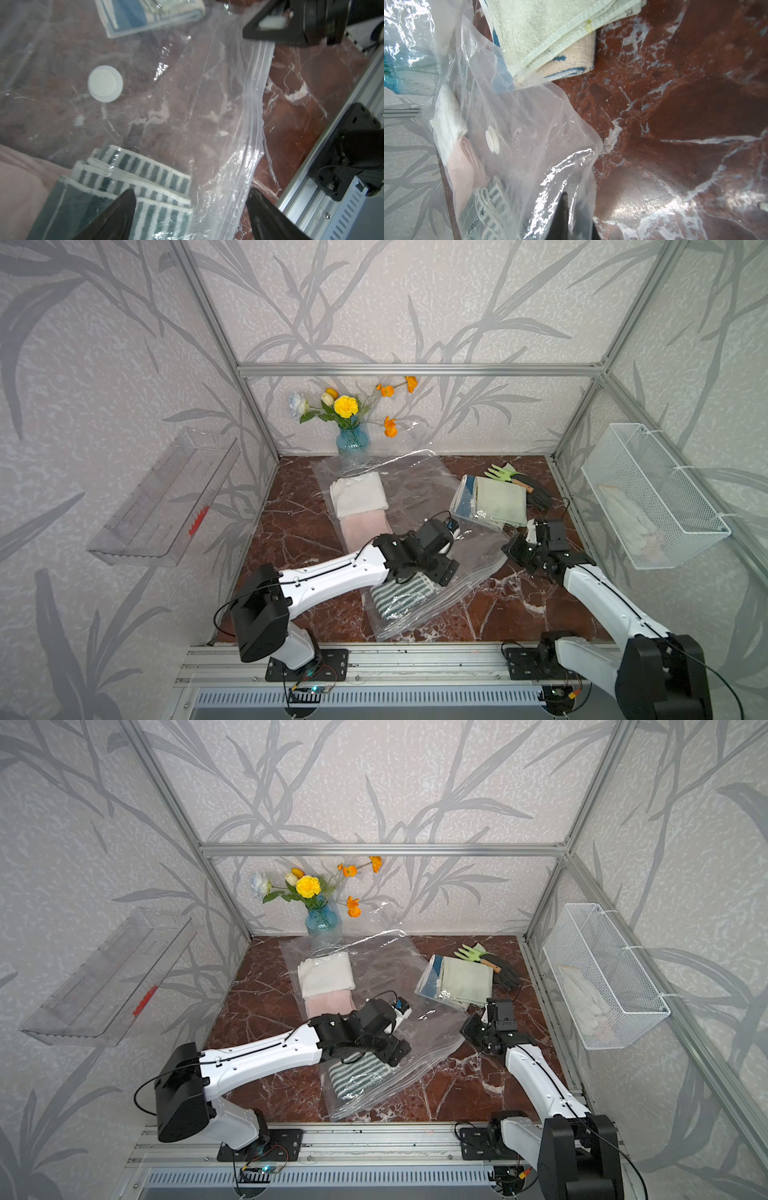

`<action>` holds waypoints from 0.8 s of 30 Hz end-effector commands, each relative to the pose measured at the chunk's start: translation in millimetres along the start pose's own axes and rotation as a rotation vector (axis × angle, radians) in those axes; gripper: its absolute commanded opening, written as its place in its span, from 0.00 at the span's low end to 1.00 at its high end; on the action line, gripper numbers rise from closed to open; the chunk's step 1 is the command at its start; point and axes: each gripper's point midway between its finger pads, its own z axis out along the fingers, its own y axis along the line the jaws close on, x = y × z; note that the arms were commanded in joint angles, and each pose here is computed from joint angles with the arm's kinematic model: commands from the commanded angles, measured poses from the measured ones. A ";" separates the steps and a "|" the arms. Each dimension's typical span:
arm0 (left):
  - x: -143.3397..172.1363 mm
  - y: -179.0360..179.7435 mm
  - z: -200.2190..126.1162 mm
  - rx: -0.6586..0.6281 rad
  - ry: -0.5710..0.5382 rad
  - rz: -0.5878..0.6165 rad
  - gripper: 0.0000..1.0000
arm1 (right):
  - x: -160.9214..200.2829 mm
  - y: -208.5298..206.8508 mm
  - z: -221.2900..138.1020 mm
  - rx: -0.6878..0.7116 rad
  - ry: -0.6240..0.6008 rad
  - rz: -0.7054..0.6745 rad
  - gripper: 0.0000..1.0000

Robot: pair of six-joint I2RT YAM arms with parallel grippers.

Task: Place the folded towel into the vacuum bag
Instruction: Adjust the vacuum bag at the center of the board.

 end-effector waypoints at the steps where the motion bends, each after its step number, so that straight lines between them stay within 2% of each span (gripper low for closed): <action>1: 13.1 6.2 12.9 -0.123 0.096 0.167 0.87 | -14.1 13.9 -1.2 -0.034 -0.024 -0.033 0.01; 7: 11.0 -12.4 32.0 -0.142 0.139 0.265 0.87 | -23.4 25.6 9.1 -0.048 0.024 -0.055 0.02; 17: 1.2 -21.9 36.3 -0.136 0.125 0.268 0.87 | -42.3 43.6 18.3 -0.081 0.042 -0.072 0.04; 20: 7.1 4.2 48.6 -0.290 0.160 0.279 0.86 | -45.0 46.1 19.9 -0.086 0.041 -0.070 0.04; 24: 14.5 25.8 59.8 -0.392 0.230 0.308 0.76 | -42.3 50.1 22.3 -0.105 0.070 -0.080 0.08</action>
